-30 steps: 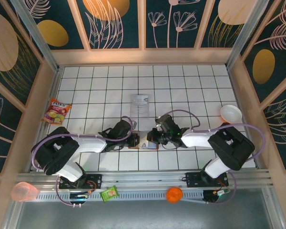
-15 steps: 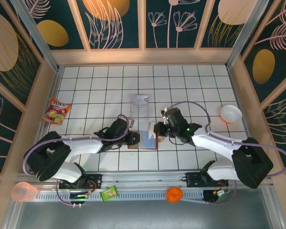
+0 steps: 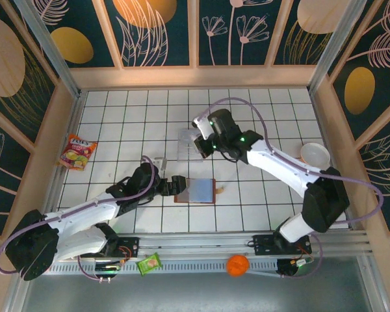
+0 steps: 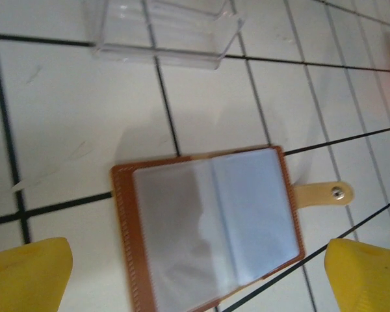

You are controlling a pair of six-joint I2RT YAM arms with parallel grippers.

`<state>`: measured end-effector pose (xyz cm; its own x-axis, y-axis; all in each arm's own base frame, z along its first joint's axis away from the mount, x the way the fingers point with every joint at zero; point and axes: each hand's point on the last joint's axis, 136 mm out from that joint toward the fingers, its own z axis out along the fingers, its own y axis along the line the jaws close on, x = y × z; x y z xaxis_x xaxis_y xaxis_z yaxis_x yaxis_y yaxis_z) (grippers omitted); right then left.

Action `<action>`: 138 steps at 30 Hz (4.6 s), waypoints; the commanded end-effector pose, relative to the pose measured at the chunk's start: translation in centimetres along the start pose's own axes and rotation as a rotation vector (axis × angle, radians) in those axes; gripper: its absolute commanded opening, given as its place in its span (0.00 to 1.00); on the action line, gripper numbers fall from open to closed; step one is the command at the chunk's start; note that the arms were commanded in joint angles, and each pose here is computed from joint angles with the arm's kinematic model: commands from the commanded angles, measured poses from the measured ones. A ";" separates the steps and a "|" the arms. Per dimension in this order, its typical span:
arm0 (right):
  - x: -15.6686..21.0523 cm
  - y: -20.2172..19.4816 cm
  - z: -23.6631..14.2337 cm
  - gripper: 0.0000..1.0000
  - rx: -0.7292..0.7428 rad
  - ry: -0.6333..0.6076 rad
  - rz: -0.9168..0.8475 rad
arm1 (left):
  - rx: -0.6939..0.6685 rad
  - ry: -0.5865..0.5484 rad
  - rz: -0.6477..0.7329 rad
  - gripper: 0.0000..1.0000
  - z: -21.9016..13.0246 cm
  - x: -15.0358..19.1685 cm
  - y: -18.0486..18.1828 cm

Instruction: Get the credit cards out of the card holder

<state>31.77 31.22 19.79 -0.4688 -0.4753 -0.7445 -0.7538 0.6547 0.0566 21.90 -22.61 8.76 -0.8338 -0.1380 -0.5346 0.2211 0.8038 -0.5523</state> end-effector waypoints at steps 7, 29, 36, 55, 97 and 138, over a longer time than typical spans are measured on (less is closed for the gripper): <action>-1.5 -0.8 2.2 0.00 -0.054 0.210 -0.405 | -0.120 -0.011 -0.003 0.99 -1.8 0.2 2.5; -1.5 -6.6 9.8 0.00 -0.014 0.370 -0.665 | -0.249 -0.029 0.010 0.99 -2.9 -1.6 3.2; -1.0 -7.2 11.0 0.00 -0.005 0.378 -0.683 | -0.268 -0.019 0.002 0.99 -2.7 -1.5 3.5; -4.7 -7.0 11.5 0.31 0.042 0.216 -0.613 | -0.259 -0.028 -0.020 0.99 -2.9 -1.4 3.9; 0.8 -13.3 -12.5 0.99 0.465 -0.672 0.608 | -0.965 -0.720 0.244 0.99 -9.6 -23.0 19.9; 19.1 -26.7 -13.3 0.99 0.959 -0.682 0.480 | -0.764 -0.967 0.183 0.99 -11.5 -18.7 22.0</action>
<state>36.36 -3.18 9.38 -0.2031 0.1525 -0.9672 0.1997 0.9735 0.1116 36.04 3.93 12.40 -0.1023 -0.0711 -0.9922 -0.3118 0.9495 -0.0359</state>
